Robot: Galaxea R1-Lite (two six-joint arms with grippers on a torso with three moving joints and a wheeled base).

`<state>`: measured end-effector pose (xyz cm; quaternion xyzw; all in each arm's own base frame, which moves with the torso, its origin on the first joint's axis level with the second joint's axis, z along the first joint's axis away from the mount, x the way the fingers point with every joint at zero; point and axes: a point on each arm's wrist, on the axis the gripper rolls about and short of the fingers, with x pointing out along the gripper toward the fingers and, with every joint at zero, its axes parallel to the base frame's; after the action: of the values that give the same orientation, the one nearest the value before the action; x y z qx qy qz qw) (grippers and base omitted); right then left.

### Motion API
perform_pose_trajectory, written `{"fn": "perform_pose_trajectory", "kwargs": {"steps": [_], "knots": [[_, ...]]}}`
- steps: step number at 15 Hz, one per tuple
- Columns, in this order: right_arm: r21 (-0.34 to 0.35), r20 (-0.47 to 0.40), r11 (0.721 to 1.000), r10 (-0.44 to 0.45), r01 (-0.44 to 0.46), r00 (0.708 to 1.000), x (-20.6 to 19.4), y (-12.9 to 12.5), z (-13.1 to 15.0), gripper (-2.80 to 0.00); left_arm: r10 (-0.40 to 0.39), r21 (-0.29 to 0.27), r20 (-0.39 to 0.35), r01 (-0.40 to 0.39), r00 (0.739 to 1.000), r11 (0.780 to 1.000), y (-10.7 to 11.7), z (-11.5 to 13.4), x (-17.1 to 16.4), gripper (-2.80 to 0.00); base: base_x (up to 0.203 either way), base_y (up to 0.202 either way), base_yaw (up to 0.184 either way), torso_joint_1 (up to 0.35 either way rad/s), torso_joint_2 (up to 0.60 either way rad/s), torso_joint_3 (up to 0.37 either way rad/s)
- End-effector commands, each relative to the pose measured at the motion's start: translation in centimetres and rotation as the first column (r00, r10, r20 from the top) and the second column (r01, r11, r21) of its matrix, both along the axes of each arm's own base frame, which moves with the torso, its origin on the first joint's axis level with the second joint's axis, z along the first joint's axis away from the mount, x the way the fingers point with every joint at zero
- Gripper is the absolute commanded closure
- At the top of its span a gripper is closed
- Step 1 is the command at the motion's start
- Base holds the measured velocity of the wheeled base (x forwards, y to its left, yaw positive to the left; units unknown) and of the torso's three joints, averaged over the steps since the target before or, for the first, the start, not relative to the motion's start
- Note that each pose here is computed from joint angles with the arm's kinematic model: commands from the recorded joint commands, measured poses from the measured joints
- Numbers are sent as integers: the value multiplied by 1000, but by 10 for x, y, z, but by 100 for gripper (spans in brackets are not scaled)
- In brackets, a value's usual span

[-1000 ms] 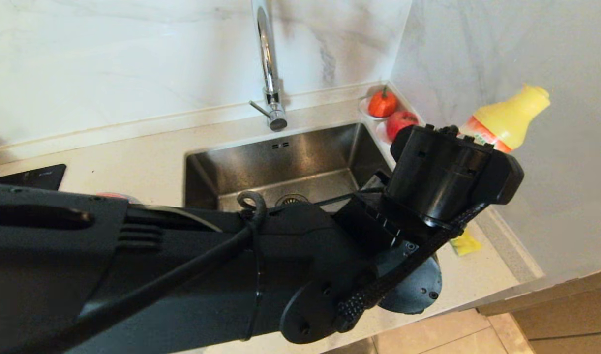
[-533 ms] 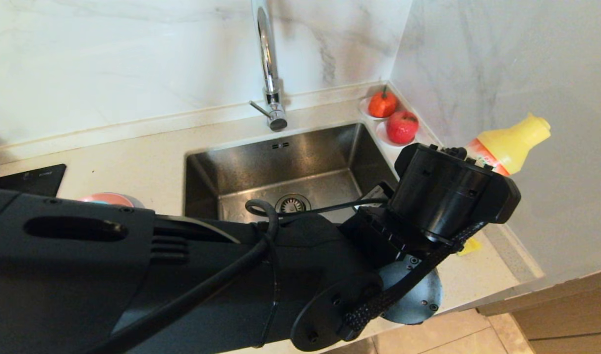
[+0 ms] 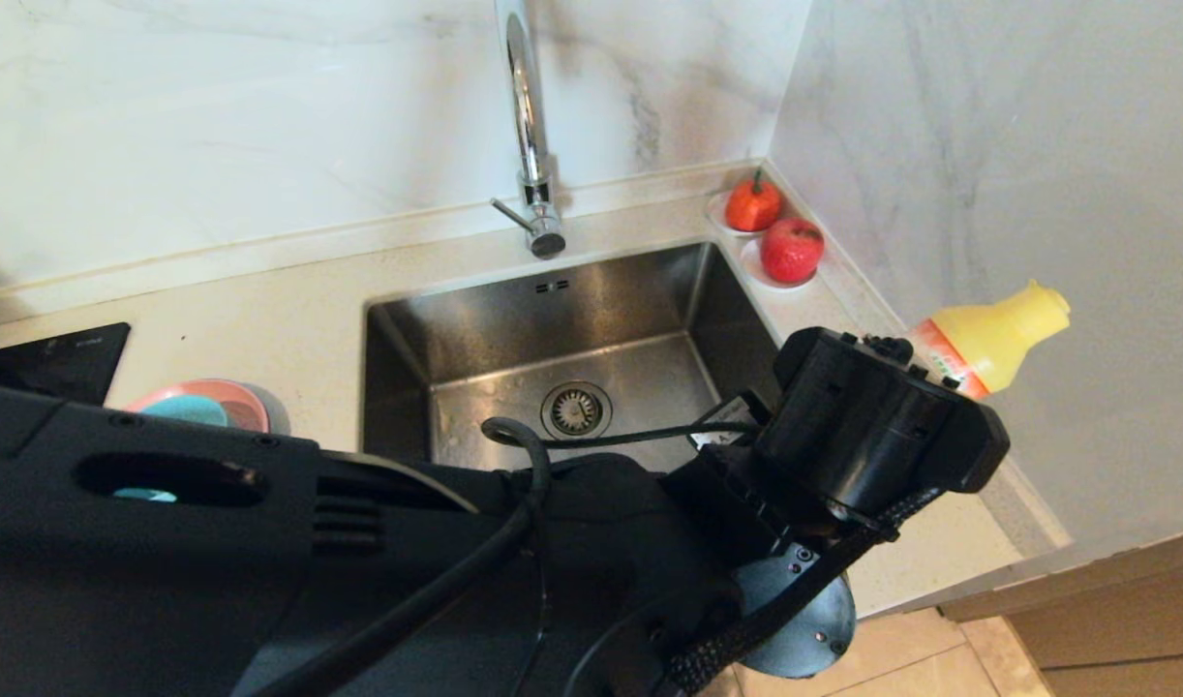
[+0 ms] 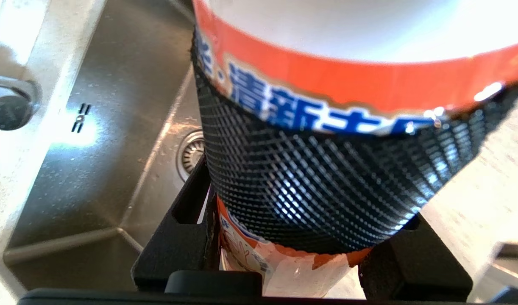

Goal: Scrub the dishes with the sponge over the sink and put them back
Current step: Squeeze it onto the sponge

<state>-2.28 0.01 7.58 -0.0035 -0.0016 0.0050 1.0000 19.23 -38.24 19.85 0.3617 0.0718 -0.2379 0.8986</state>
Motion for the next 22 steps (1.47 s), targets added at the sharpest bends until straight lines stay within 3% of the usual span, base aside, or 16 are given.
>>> {"fn": "perform_pose_trajectory", "kwargs": {"steps": [1,5,10,12,15,19,22], "knots": [[-1,0,1000,1,-1,1000,0,0,0,0,-3,29,-10,3,1000,1000,3,-7,-5,0,0,0,0,0,0,0],[-1,0,1000,1,-1,1000,0,0,0,0,-8,91,-28,10,1000,996,10,-36,-8,0,0,0,0,0,0,0],[-1,0,1000,1,-1,1000,0,0,0,0,-26,175,-26,31,999,984,7,-52,-6,0,0,0,0,5,0,0],[-1,0,1000,1,-1,1000,0,0,0,0,-39,197,-10,40,999,980,3,-52,-4,0,0,0,0,0,0,0],[-1,0,1000,1,-1,1000,0,0,0,0,-55,187,20,50,998,981,-10,-38,2,0,0,0,0,0,0,0],[-1,0,1000,1,-1,1000,0,0,0,0,-66,346,-38,76,997,935,-9,-44,2,0,0,0,0,0,0,0],[-1,0,1000,1,-1,1000,0,0,0,0,-78,387,-38,87,996,918,-12,-45,3,0,0,0,0,0,0,0]]}}
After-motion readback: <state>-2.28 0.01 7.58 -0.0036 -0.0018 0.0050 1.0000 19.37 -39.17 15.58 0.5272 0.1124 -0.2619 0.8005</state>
